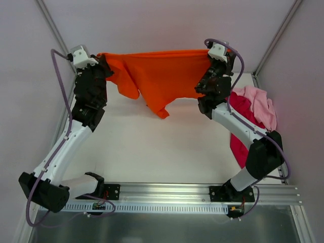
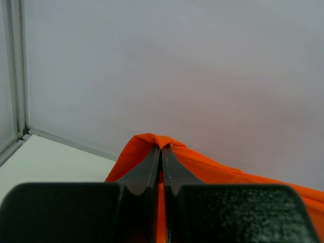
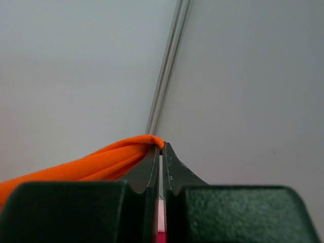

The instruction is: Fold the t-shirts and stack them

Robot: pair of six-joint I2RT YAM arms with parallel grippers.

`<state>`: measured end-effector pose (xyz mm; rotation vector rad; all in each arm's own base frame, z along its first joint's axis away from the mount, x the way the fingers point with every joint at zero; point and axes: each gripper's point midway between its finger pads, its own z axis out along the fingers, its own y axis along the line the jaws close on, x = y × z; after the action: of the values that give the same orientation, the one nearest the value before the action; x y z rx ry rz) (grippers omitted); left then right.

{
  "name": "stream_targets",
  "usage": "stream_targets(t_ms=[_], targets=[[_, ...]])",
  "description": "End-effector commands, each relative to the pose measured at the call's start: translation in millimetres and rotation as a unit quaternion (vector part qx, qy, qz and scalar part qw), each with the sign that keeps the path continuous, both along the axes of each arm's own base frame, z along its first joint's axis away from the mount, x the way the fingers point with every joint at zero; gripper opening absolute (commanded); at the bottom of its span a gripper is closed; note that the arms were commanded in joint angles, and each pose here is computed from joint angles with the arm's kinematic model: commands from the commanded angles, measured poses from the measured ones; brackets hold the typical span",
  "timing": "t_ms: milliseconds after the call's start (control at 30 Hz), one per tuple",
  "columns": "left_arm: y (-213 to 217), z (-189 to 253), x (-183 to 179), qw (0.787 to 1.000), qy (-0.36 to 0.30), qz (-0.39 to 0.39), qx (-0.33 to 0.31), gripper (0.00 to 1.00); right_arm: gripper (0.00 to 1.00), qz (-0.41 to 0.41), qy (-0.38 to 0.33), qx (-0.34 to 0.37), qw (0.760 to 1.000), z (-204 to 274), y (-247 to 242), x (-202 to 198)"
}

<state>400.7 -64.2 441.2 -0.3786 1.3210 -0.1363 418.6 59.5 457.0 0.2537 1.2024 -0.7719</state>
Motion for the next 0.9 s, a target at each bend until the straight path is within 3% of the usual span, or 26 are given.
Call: stream_targets(t_ms=[0,333,467,533,600,667,700,867], targets=[[49.3,48.6,-46.0,0.991,-0.087,0.077,-0.071,0.0,0.01,-0.031,-0.135,0.13,0.982,31.7,-47.2,-65.6],[77.3,40.0,-106.0,0.986,-0.091,0.096,-0.106,0.0,0.01,0.034,-0.025,0.101,0.994,3.5,4.7,-74.2],[75.6,27.9,-101.0,0.987,-0.07,0.098,-0.109,0.0,0.01,0.054,0.012,0.107,0.993,-8.0,17.2,-74.7],[67.1,19.0,-84.4,0.99,-0.048,0.092,-0.095,0.0,0.01,0.072,0.043,0.113,0.99,-11.5,26.8,-62.4],[63.4,21.3,-70.7,0.991,-0.029,0.096,-0.09,0.0,0.01,0.069,0.114,0.116,0.984,-44.3,31.3,-38.0],[51.7,1.8,-41.4,0.993,0.009,0.094,-0.067,0.0,0.01,0.081,0.118,0.139,0.98,-37.9,27.2,-16.8],[44.0,-9.2,-23.6,0.994,0.027,0.091,-0.059,0.0,0.01,0.083,0.164,0.131,0.974,-65.2,36.3,1.8],[25.5,-16.9,30.9,0.995,0.048,0.088,-0.027,0.0,0.01,0.055,0.157,0.146,0.975,-78.7,22.9,50.9]])
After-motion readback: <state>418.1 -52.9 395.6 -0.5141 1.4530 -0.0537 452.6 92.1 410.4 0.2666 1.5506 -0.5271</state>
